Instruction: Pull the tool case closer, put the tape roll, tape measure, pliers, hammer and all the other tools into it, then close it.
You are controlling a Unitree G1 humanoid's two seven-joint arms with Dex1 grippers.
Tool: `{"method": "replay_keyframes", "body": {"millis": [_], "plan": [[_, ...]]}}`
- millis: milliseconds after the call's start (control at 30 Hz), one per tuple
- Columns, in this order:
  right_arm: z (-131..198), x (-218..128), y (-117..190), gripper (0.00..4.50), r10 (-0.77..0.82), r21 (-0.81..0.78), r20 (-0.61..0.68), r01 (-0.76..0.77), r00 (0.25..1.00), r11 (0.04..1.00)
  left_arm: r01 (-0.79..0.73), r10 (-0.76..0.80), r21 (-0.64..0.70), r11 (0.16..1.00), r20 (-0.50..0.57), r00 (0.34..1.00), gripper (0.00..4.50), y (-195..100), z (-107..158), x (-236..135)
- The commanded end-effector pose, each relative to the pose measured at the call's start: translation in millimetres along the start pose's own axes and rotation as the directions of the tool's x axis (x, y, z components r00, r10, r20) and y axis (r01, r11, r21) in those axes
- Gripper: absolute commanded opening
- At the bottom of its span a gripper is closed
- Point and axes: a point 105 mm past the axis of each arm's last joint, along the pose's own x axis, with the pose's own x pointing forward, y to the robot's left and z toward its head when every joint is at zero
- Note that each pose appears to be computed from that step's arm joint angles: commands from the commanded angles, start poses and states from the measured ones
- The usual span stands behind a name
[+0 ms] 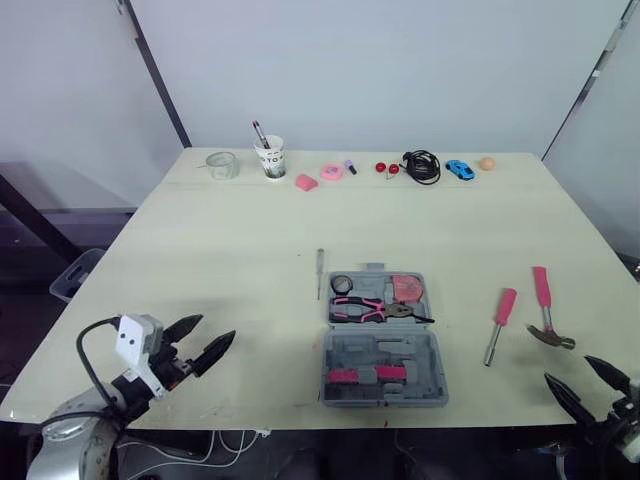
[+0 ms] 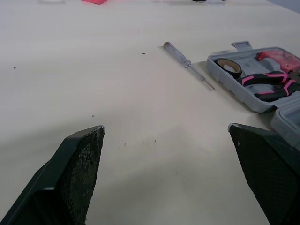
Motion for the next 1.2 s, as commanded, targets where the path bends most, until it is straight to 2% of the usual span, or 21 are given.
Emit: {"method": "replay_keyframes", "body": {"millis": [33, 233, 600, 800, 967, 1200], "plan": [[11, 5, 4, 4.49, 0.066, -0.041, 0.032, -0.065, 0.997, 0.997, -0.005, 0.003, 0.033, 0.999, 0.035, 0.999, 4.50, -3, 17, 9], [27, 22, 25, 4.49, 0.216, -0.060, 0.072, -0.212, 0.974, 0.976, -0.043, 0.043, -0.002, 0.999, 0.037, 0.998, 4.50, -11, 26, 32], [44, 43, 45, 4.49, 0.343, -0.124, 0.119, -0.328, 0.932, 0.936, -0.161, 0.163, -0.067, 0.985, 0.021, 0.986, 4.50, -34, 41, 85], [49, 52, 50, 4.49, 0.358, -0.156, 0.128, -0.338, 0.925, 0.928, -0.222, 0.222, -0.074, 0.972, -0.003, 0.975, 4.50, -36, 41, 117], [53, 59, 56, 4.49, 0.371, -0.165, 0.131, -0.349, 0.919, 0.923, -0.227, 0.230, -0.083, 0.970, 0.024, 0.973, 4.50, -37, 46, 147], [67, 64, 54, 4.49, 0.368, -0.186, 0.131, -0.341, 0.921, 0.921, -0.217, 0.217, -0.061, 0.974, -0.008, 0.976, 4.50, -40, 45, 184]]}}
